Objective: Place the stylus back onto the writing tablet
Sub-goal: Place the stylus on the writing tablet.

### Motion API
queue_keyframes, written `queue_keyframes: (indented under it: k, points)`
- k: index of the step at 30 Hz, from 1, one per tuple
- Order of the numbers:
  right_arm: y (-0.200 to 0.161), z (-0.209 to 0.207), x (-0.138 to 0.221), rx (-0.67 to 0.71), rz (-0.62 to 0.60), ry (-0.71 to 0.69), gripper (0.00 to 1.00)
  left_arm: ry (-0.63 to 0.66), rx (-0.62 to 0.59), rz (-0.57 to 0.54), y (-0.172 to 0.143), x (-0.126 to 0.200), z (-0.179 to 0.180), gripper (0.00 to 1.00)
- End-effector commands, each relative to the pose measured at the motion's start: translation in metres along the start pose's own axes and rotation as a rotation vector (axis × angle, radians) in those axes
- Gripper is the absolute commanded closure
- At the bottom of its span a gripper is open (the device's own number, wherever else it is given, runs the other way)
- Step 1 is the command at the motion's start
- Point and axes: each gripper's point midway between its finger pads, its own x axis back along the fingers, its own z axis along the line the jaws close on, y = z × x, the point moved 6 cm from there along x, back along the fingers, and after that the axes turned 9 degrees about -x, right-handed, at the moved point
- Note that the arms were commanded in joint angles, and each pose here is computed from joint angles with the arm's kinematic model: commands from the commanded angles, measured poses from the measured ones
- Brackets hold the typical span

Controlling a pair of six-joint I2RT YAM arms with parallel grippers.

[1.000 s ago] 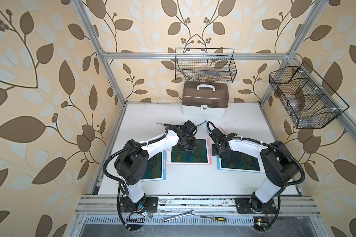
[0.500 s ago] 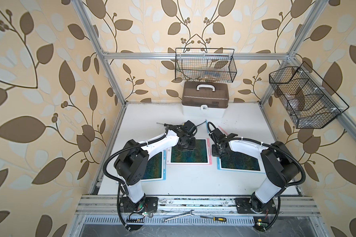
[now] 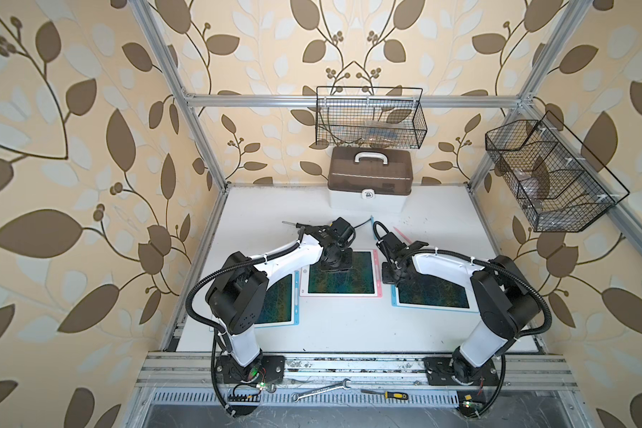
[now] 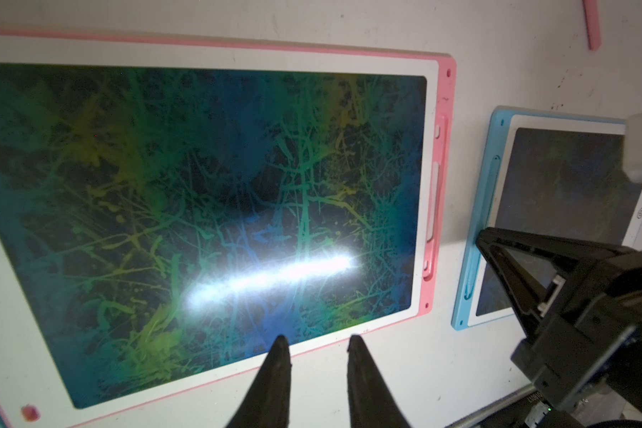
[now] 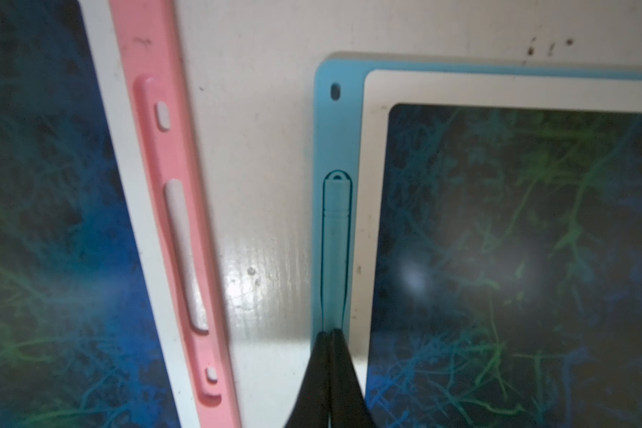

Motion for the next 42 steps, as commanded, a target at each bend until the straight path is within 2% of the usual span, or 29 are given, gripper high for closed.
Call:
queue_keyframes:
  k: [1, 10, 22, 29, 36, 42]
  points:
    - [-0.023, -0.015, -0.013, -0.003, 0.106, -0.059, 1.00, -0.019, -0.027, -0.028, 0.002, 0.013, -0.004, 0.72]
    - [-0.017, -0.016, -0.005, -0.023, 0.080, -0.035, 1.00, -0.019, -0.026, -0.034, 0.003, 0.014, -0.003, 0.72]
    - [0.015, 0.001, 0.037, -0.013, -0.036, 0.031, 0.73, -0.018, -0.025, -0.036, 0.004, 0.016, -0.004, 0.69]
    - [0.050, 0.001, 0.061, -0.038, -0.092, 0.068, 0.60, -0.012, -0.033, -0.034, 0.007, 0.018, -0.006, 0.66]
    - [0.088, -0.015, 0.068, -0.037, -0.106, 0.071, 0.49, -0.002, -0.038, -0.033, 0.010, 0.022, -0.008, 0.63]
    - [0.120, -0.032, 0.062, -0.013, -0.099, 0.045, 0.43, 0.002, -0.035, -0.030, 0.013, 0.025, -0.009, 0.54]
